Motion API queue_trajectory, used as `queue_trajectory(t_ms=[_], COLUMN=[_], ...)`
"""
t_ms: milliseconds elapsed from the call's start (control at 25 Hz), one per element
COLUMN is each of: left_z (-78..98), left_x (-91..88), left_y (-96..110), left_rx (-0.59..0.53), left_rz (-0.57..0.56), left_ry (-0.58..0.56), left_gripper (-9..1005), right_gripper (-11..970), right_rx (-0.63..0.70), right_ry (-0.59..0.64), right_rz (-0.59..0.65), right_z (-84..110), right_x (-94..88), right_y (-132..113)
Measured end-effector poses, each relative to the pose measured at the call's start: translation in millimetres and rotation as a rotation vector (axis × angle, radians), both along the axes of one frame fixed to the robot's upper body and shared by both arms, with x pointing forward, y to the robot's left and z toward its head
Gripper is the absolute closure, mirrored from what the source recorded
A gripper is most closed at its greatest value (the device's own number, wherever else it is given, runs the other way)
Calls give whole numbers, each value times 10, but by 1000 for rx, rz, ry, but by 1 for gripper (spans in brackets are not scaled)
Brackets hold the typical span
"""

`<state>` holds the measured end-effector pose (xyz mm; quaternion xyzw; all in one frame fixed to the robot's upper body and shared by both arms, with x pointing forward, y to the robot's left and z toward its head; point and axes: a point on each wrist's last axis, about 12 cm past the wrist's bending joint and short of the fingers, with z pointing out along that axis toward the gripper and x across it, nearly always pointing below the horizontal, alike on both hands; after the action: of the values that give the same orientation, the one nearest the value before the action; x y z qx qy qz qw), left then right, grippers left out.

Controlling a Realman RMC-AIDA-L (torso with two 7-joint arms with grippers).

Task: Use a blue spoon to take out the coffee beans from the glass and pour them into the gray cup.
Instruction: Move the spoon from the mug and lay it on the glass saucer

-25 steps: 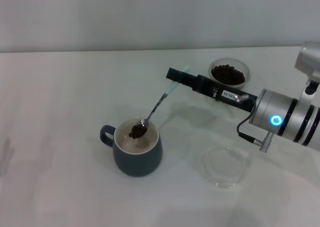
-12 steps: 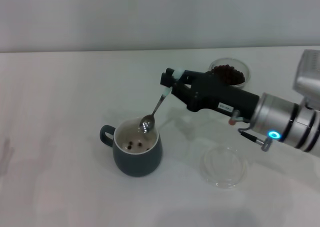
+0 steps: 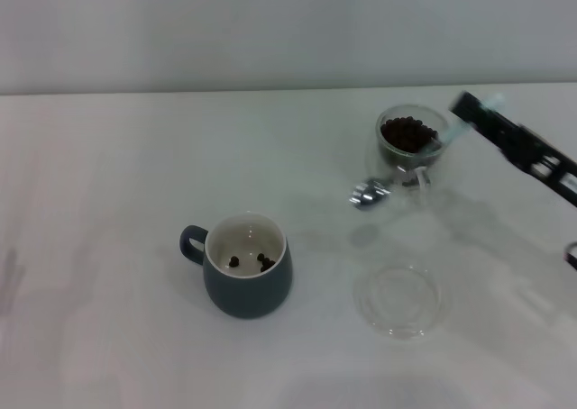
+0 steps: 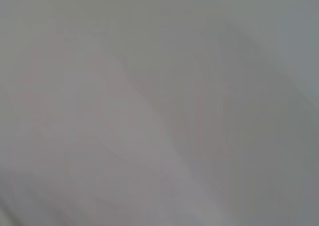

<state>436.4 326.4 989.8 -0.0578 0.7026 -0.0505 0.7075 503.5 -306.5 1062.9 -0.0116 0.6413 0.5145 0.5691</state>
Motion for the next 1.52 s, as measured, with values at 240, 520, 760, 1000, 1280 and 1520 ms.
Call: queue_trajectory(t_ms=[240,520,760,1000,1280,1520], left_z=[4,4,7,3,-2,-9], left_x=[3,5,10,2,-7,-26], left_y=[18,14,11,10,10,21], left_rx=[-8,-11,-12,-13,-13,-14], left_rz=[19,20,19,20,22,29], left_ry=[-4,-4,-6,-4,-2,1], left_gripper=[103,103,103,104,104,104], right_gripper=[809,809,808,808,782,722], right_rx=[-58,-92,-115,-130,-167,-177], right_ry=[173,267,304,336,342,273], right_rz=[-77,-108,-108,-99,-91,-243], right_z=[-275,-491,-611,-675,-705,-669], right_x=[-207,-363,-436,-457,-455,-463], right_y=[-249,-191,-71,0,16,-188])
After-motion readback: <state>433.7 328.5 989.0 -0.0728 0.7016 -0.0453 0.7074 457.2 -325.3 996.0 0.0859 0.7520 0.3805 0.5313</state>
